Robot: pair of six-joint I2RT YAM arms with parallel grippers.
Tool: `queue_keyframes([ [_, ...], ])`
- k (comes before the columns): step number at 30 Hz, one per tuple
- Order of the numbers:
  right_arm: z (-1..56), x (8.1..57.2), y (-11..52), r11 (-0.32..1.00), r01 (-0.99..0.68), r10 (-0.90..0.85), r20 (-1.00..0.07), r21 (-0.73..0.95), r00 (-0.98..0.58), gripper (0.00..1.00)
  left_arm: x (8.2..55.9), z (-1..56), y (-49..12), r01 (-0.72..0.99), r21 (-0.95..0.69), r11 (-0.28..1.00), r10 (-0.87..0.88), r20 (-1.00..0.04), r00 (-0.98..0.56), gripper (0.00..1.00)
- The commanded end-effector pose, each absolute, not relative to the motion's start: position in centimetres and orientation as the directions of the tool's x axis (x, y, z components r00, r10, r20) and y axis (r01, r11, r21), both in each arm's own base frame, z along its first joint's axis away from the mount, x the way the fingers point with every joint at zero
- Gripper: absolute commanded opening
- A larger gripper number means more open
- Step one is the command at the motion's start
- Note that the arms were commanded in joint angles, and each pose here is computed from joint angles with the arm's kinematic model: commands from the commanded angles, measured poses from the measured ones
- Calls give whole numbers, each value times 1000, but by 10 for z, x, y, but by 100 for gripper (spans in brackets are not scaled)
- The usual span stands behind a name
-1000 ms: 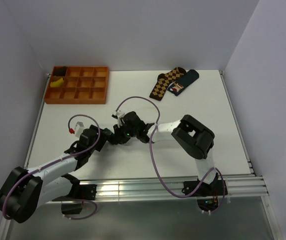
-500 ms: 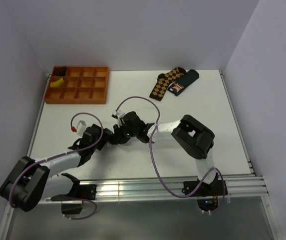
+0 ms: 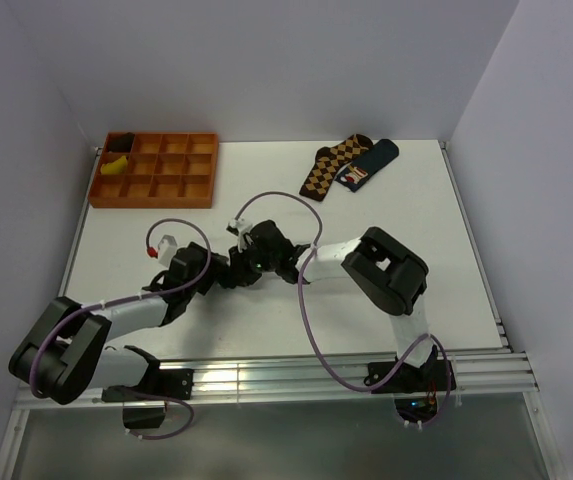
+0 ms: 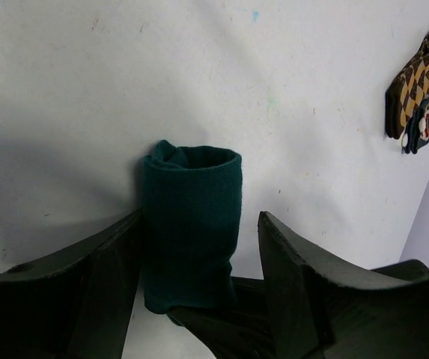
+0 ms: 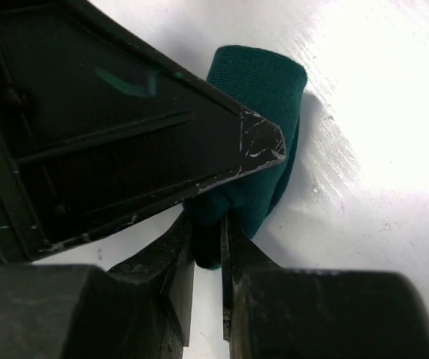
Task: Roll the socks
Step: Roll the sock at the center of the board, then pick up the sock at the center of the board.
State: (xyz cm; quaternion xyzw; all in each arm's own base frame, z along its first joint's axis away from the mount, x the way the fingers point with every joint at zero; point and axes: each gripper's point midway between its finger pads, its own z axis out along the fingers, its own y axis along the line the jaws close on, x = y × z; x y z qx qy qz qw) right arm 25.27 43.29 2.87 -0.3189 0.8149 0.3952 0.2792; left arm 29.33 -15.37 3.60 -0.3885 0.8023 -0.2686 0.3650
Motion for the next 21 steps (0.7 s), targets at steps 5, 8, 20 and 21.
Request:
queue_keyframes([
  [5, -44, 212, 389, 560, -584, -389, -435, 588, -812, 0, 277, 10, -150, -474, -610, 635, -761, -386, -522, 69],
  [8, -43, 212, 390, 551, -571, -378, -427, 609, -821, 0, 276, 7, -148, -488, -578, 654, -747, -395, -535, 68],
  [20, -51, 220, 378, 579, -515, -341, -385, 632, -857, 0, 267, 1, -147, -497, -465, 732, -674, -395, -624, 65],
  [21, -53, 220, 378, 584, -511, -340, -382, 630, -859, 0, 269, 4, -149, -485, -468, 739, -665, -394, -634, 65],
])
